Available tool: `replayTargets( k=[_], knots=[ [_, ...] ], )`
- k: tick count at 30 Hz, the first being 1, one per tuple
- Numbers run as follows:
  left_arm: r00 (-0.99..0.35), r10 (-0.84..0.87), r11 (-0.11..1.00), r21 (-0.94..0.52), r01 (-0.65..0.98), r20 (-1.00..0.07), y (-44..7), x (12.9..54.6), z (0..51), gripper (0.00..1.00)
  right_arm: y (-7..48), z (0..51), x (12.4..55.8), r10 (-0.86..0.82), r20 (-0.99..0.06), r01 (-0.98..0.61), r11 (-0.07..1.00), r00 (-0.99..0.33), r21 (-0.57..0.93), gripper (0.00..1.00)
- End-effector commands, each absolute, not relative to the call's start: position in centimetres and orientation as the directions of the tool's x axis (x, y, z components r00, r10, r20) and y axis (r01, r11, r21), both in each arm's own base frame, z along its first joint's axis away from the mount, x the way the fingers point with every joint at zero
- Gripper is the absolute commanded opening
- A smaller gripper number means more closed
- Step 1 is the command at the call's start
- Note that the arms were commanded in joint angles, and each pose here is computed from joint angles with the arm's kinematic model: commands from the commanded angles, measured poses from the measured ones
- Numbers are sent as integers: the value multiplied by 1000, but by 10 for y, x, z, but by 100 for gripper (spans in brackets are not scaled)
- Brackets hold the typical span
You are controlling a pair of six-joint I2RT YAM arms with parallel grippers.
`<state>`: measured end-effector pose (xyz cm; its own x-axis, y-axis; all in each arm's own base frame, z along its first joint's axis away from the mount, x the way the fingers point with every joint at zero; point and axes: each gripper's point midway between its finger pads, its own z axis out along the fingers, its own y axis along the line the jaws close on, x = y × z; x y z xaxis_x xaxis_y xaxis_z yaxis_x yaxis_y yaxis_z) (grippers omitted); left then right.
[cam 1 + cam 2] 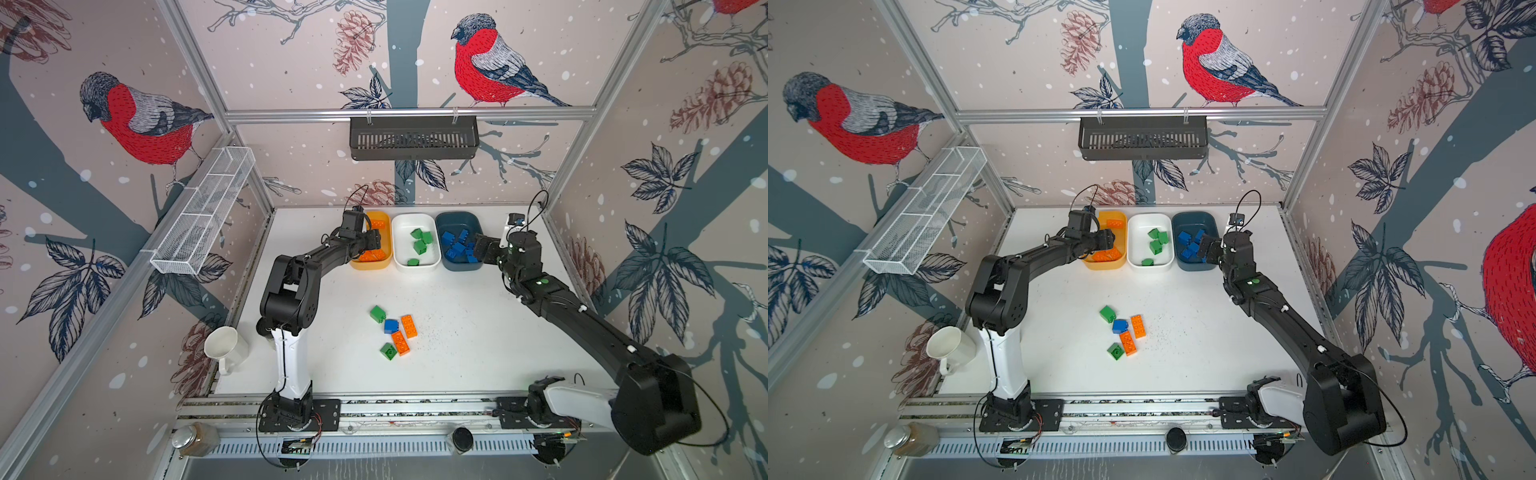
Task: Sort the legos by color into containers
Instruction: 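Carry the orange brick into the yellow bin and open the left gripper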
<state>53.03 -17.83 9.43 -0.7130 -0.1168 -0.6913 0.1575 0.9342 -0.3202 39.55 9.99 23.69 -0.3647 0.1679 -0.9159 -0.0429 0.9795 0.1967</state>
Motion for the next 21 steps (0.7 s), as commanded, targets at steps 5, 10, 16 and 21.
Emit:
replayTargets(
  k=[5, 10, 16, 21],
  knots=[
    [-706, -103, 894, -376, 243, -701, -202, 554, 111, 83, 97, 240, 396, 164, -922, -32, 982, -351, 186, 100],
    [-667, -103, 927, -315, 206, -738, -188, 558, 126, 98, 97, 236, 398, 157, -920, -31, 983, -360, 180, 100],
    [-644, -131, 961, -257, 106, -753, -163, 542, 138, 98, 101, 238, 401, 168, -915, -46, 979, -366, 198, 100],
    [-603, -117, 992, -126, -26, -789, -141, 520, 156, 98, 102, 243, 400, 205, -907, -86, 964, -368, 253, 100]
  ],
)
